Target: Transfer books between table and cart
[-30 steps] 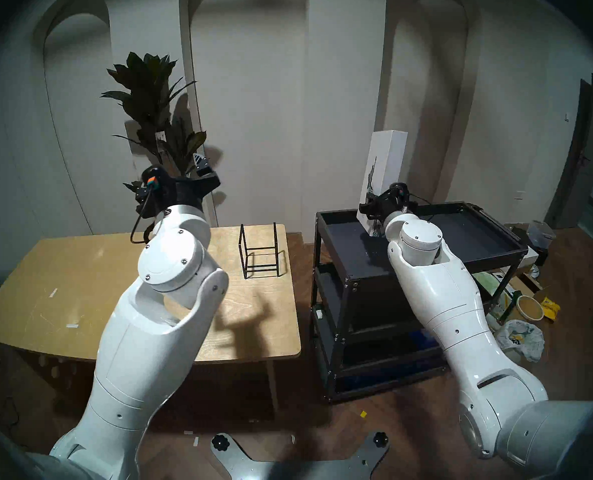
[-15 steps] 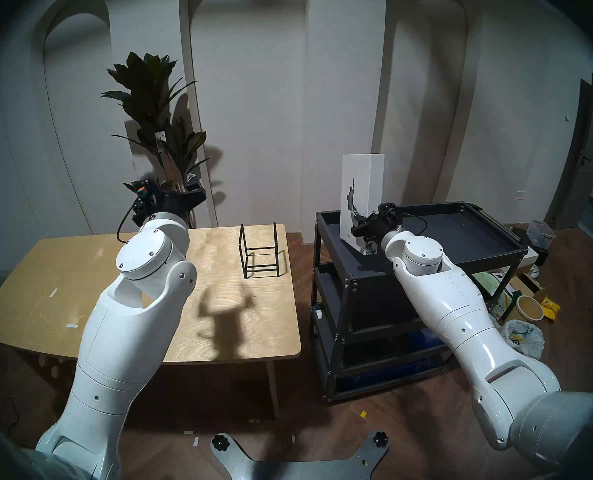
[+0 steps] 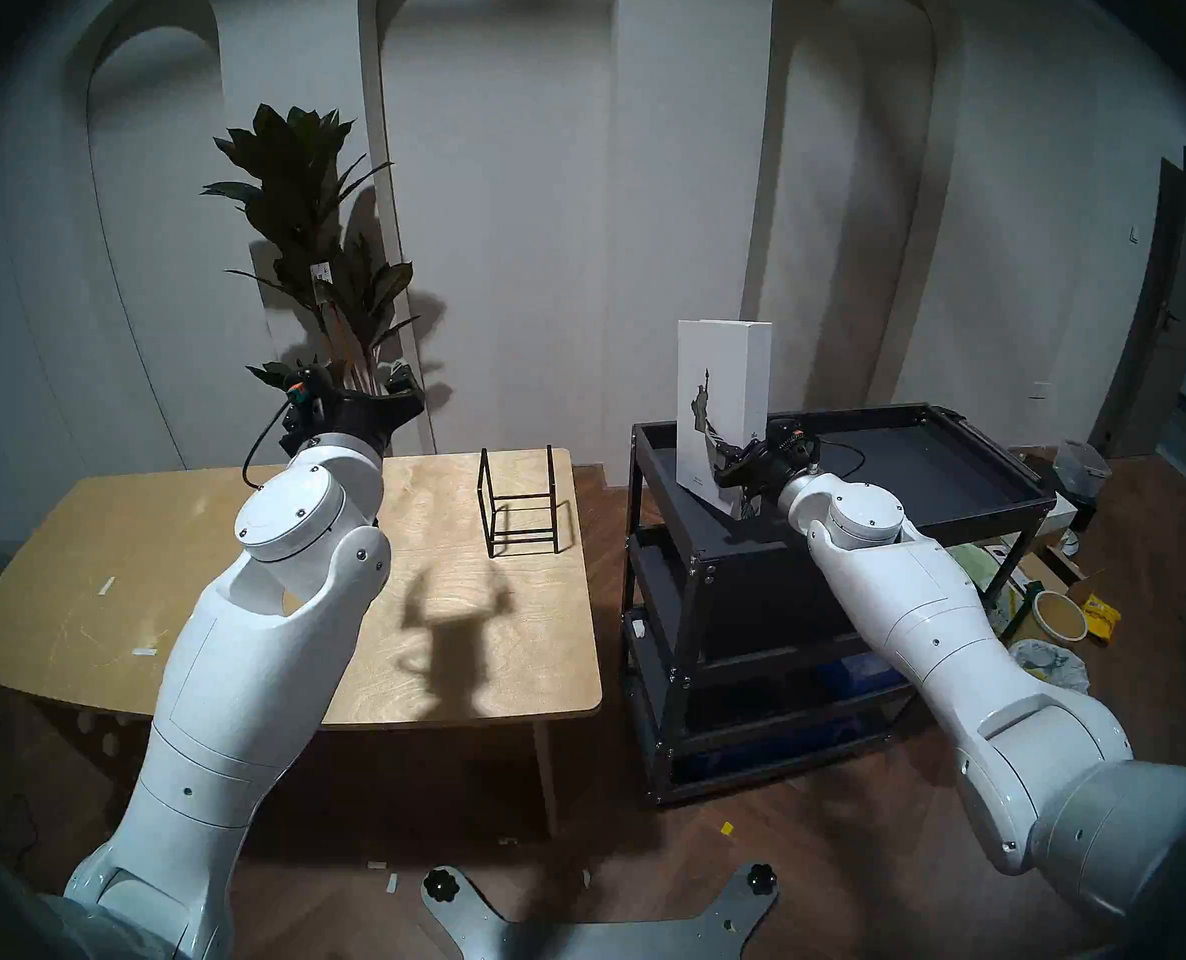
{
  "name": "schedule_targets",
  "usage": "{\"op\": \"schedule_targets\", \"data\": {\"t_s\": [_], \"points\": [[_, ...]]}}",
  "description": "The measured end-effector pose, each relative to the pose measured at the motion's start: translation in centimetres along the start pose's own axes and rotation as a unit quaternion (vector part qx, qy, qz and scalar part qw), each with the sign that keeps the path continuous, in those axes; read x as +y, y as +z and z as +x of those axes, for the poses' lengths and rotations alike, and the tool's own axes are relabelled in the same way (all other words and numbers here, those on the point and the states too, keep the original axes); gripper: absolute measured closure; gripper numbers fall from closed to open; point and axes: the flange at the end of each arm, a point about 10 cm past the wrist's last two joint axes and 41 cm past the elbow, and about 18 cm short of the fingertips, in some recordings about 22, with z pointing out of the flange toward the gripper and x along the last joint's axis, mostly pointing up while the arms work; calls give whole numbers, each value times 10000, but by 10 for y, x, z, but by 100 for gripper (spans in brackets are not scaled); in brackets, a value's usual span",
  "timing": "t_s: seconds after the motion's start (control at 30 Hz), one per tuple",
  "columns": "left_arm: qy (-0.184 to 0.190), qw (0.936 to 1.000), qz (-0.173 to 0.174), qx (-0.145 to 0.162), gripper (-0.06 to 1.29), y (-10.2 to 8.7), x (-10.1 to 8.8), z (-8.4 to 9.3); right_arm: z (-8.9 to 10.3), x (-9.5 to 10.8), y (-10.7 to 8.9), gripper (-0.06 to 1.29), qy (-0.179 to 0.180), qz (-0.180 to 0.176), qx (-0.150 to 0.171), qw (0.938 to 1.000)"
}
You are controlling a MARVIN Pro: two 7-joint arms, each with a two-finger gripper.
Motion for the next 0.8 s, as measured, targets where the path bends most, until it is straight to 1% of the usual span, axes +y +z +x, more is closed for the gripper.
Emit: {"op": "schedule_targets", "data": {"t_s": [0.2,0.37,0.6,0.8], "points": [[42,10000,-15,-40,-1,0,1,-4,-2,-6,4,56,65,-2,36,10000],[56,10000,6,-62,-1,1,1,-6,-7,-18,9,56,104,50,-7,9999],[58,9999,99,-76,-1,2,-3,-7,-12,-27,14,56,-12,1,-158,9999],[55,9998,151,-98,-1,2,-4,-8,-9,-32,18,56,-74,-146,-358,9992]]}}
